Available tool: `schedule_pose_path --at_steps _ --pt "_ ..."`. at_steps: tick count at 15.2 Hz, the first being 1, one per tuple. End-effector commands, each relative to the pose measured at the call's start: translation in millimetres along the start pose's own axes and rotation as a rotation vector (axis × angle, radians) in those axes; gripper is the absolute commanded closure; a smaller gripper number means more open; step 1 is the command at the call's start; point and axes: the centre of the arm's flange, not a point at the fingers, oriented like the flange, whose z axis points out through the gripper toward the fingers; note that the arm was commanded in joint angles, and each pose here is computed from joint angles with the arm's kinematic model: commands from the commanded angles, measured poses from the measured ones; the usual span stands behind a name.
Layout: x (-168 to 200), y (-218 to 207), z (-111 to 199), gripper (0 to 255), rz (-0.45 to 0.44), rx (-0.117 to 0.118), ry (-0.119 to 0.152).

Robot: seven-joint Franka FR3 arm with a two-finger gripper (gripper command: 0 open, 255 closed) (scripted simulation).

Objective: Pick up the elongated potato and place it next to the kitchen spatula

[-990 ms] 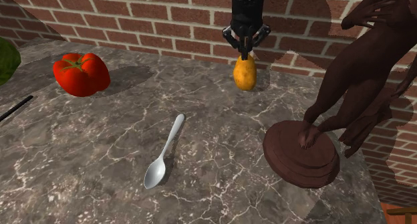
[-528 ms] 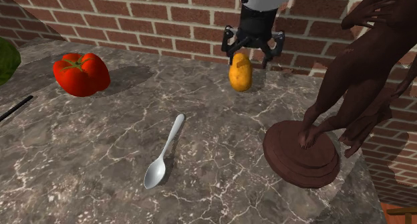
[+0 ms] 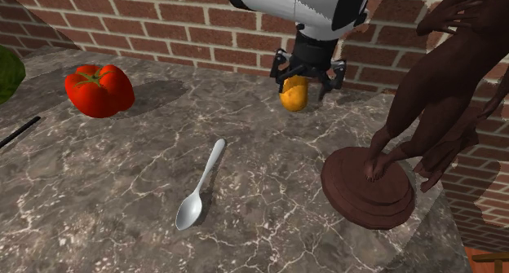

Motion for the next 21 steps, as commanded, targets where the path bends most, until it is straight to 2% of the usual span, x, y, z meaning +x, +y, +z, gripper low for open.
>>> schedule_pose_path --at_steps 1,8,9,17,21 --pt "-2.6 0.2 9.4 0 0.000 0.000 0.000" --pt "-2.6 0.2 9.4 0 0.000 0.000 0.000" --pt "-2.2 0.1 9.7 255 0.000 0.000 0.000" --pt "-4.0 -4.6 16.4 255 0.001 0.000 0.000" --pt "-1.1 -0.7 -6.4 255 0.000 0.000 0.000"
